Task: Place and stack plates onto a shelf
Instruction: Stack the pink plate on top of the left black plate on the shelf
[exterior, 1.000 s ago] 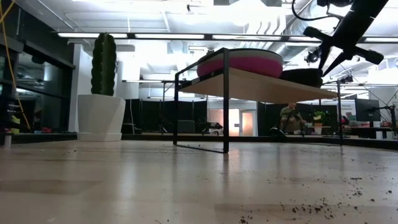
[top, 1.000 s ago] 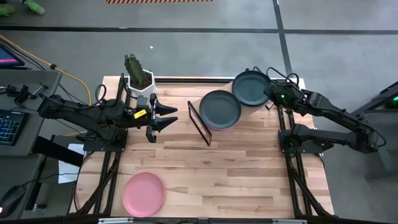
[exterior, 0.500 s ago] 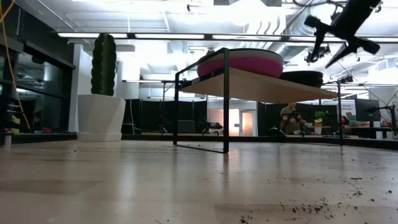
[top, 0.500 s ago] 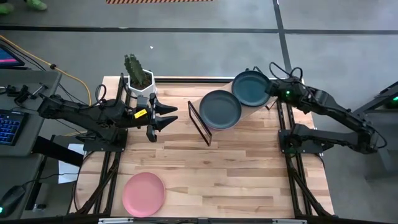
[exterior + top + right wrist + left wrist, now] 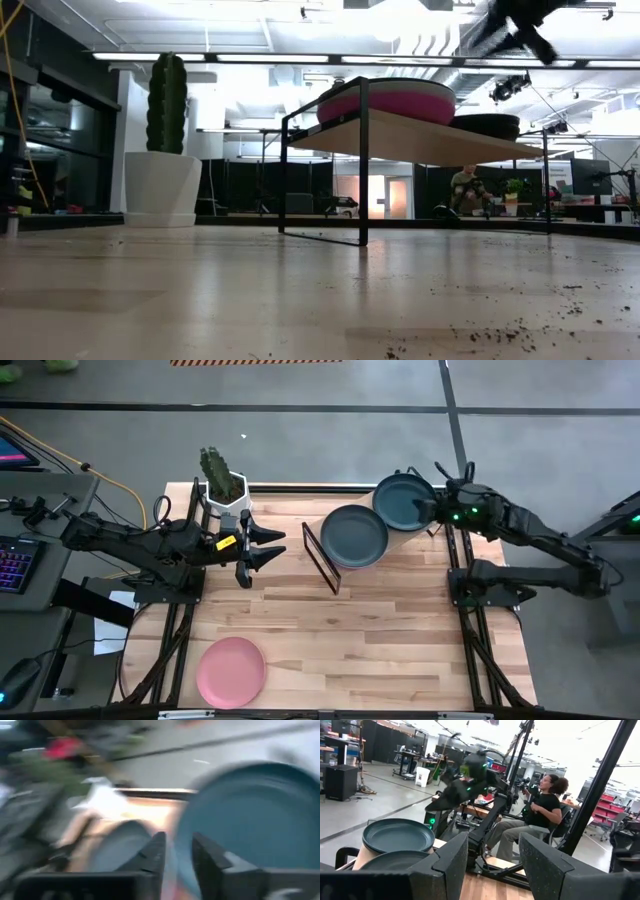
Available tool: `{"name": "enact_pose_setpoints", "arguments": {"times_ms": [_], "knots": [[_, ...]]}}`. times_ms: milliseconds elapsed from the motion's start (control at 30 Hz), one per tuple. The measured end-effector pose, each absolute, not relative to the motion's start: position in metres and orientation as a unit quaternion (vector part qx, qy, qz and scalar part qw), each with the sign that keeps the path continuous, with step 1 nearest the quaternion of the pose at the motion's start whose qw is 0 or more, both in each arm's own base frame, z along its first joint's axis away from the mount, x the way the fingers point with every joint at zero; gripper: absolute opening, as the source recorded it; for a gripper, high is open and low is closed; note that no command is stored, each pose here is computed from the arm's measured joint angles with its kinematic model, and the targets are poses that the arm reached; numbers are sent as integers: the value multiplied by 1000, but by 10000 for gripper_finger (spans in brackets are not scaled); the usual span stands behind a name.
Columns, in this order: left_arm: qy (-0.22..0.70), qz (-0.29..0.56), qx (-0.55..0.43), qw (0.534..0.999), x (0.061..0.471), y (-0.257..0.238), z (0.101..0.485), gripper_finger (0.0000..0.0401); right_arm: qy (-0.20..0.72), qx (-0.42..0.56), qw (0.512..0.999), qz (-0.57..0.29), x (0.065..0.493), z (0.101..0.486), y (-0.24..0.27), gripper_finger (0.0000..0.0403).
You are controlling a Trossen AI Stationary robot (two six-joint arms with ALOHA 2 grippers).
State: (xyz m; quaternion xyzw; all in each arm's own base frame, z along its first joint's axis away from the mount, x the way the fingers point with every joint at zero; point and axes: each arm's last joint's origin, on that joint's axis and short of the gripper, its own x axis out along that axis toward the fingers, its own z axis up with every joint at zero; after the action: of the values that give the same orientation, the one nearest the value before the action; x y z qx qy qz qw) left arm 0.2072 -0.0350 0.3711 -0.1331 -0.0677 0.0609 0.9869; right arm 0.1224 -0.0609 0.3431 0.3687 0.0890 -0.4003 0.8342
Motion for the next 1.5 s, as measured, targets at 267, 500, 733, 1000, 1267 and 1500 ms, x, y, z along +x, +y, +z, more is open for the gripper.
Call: {"name": "enact_pose_setpoints", "arguments": {"times_ms": [267,500,733,1000,1267,1500], "knots": [[-67,62,-133,987,207,-35,371,168,3,237,957,-166,153,378,-17,20],[-68,77,-133,986,207,-34,371,168,20,173,977,-121,166,377,9,11],[-69,86,-134,985,207,-34,371,168,-9,174,978,-112,165,383,10,16],[-69,85,-146,983,207,-34,371,168,-15,177,978,-111,165,384,10,16],[124,10,-196,973,204,-46,352,168,-16,192,975,-111,165,384,10,16],[408,-54,-169,896,195,-87,298,168,-7,190,975,-113,170,381,11,16]]}}
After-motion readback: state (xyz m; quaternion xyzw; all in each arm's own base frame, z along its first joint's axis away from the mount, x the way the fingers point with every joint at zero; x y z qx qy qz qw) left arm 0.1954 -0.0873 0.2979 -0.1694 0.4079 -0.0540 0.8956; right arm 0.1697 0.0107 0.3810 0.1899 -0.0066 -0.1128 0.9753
